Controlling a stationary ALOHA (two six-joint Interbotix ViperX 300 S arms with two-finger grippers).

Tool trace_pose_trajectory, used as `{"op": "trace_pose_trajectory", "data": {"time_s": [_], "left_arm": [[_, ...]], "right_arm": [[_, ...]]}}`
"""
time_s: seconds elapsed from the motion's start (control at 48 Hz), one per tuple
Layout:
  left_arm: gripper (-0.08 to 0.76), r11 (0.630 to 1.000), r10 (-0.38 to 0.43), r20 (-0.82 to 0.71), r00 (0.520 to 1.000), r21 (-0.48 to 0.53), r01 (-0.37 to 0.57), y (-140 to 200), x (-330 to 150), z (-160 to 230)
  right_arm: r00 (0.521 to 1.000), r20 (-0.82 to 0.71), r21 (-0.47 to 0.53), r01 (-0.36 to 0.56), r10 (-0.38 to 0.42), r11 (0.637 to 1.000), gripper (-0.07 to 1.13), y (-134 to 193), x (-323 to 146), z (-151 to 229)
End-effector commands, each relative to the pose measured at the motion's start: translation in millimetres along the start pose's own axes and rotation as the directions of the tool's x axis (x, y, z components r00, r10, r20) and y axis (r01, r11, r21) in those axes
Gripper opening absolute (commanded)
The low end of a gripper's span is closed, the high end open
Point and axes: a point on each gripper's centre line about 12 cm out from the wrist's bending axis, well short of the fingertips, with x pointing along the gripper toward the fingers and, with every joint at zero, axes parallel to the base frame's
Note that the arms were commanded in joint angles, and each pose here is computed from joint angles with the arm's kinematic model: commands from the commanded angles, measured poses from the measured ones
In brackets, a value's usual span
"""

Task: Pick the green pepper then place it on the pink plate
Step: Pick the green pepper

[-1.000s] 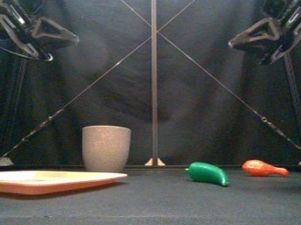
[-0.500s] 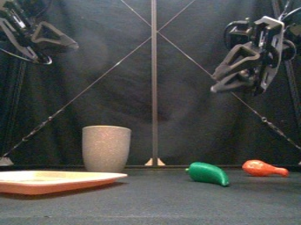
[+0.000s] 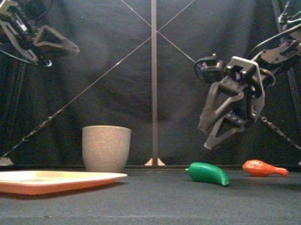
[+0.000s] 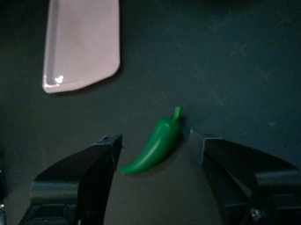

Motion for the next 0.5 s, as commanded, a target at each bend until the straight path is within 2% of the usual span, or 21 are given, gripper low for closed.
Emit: {"op": "trace_pose_trajectory", "data": {"time_s": [0.021,0.5], "left_arm": [[0.091,1.0,0.003,0.008,1.0,0.001,-0.003,1,1,3],[0.091,1.0,0.009,-0.015,1.0,0.002,-0.009,2,1,-1]], "right_arm": [[1.0,-0.027,0.008,0.013,-0.013,1.0,0.95,3,9,6],[0.991,-0.123,-0.02,0.044,-0.046,0.999,0.93,9,50,-4]]}}
